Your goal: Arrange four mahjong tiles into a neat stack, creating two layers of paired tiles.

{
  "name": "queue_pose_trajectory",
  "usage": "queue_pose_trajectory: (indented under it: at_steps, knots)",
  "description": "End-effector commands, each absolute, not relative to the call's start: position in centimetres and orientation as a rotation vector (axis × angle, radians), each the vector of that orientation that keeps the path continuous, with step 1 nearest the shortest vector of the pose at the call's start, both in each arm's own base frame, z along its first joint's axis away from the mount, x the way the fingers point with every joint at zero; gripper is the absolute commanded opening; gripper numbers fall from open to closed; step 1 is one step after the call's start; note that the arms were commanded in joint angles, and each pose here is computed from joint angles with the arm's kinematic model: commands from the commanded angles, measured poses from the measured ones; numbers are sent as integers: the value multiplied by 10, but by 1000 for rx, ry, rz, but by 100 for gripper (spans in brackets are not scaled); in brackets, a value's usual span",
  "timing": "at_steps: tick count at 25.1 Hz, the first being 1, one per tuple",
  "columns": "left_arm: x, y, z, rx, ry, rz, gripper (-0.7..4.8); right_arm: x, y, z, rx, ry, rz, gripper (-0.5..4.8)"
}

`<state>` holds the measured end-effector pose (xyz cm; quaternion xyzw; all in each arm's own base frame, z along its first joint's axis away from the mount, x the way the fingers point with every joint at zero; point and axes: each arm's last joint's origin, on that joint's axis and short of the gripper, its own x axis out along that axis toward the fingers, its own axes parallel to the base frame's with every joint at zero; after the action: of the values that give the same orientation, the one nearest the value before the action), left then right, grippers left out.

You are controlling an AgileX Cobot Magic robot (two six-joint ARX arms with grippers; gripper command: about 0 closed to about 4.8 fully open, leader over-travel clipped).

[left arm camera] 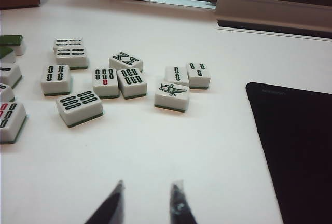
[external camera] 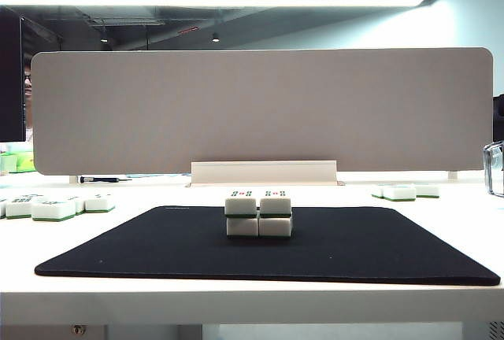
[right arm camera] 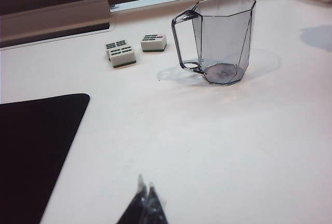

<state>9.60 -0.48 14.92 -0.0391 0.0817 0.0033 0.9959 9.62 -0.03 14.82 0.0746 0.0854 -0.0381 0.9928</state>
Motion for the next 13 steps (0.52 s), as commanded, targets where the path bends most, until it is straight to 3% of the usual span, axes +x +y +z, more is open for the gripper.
queue_pose_trajectory:
  at_steps: [1, 13]
  knots:
    - [96, -5, 148, -74, 174, 1, 111, 96, 0, 148, 105, 165, -71, -1]
    - [96, -5, 148, -74, 174, 1, 111, 96, 0, 149, 105, 165, -71, -1]
